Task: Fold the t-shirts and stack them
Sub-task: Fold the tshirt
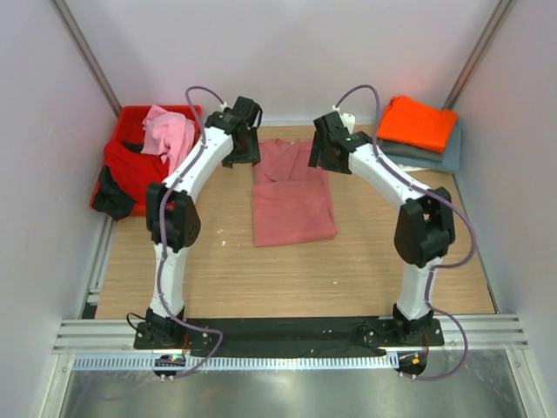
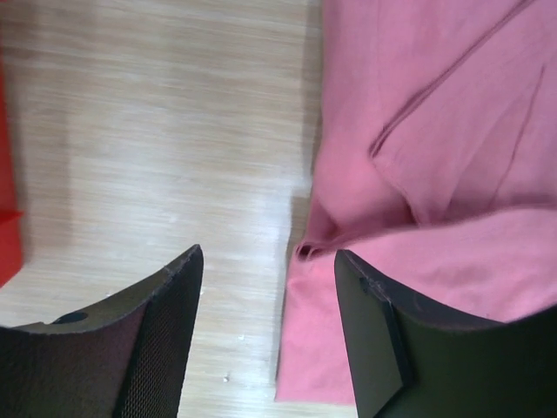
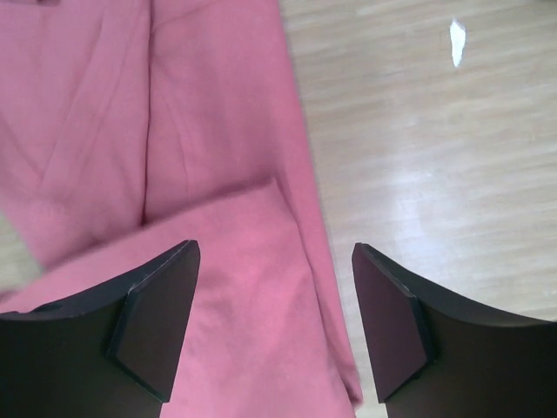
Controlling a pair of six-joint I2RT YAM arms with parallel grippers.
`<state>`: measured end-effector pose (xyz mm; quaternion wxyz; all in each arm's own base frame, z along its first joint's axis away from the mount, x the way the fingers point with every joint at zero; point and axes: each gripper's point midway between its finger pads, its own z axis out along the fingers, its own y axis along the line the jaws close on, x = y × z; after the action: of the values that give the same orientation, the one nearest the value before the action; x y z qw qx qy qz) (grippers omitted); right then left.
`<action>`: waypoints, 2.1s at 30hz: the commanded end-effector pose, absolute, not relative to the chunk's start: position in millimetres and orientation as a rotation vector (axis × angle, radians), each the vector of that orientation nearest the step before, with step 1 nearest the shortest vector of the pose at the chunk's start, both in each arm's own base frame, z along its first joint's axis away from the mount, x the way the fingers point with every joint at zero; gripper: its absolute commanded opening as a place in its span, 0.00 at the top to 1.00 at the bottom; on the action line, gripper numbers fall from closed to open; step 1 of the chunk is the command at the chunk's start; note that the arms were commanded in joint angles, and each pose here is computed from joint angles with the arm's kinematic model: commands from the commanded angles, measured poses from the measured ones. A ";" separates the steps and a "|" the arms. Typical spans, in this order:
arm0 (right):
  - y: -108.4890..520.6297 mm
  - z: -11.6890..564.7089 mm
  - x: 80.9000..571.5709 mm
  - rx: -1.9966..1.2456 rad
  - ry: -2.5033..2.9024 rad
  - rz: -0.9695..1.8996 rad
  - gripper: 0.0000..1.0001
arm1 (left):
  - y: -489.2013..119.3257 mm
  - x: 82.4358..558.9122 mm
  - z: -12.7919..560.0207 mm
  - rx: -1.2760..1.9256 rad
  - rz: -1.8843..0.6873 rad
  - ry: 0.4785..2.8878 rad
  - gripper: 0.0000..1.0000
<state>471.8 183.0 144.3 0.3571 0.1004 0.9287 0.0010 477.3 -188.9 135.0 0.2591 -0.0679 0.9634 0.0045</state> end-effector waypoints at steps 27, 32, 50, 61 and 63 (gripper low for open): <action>154.2 28.8 266.7 0.237 2.634 0.221 0.94 | -221.5 382.8 93.1 0.056 0.009 2.610 0.42; 142.1 21.8 245.5 0.267 2.630 0.159 0.97 | -228.4 394.9 82.5 0.089 0.015 2.609 0.42; 152.2 151.6 279.6 0.167 2.345 0.193 0.33 | -217.6 403.3 143.0 0.060 0.111 2.485 0.37; 196.3 127.2 378.6 0.078 2.423 0.185 0.64 | -193.9 308.4 154.2 -0.085 -0.155 2.473 0.37; 186.8 108.7 388.8 0.110 2.456 0.142 0.67 | -194.2 290.2 132.4 -0.101 -0.197 2.504 0.37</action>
<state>367.7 195.0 109.0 0.3285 0.0406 0.9414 0.0643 309.4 -187.1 166.2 0.3411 -0.0149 0.9387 -0.0468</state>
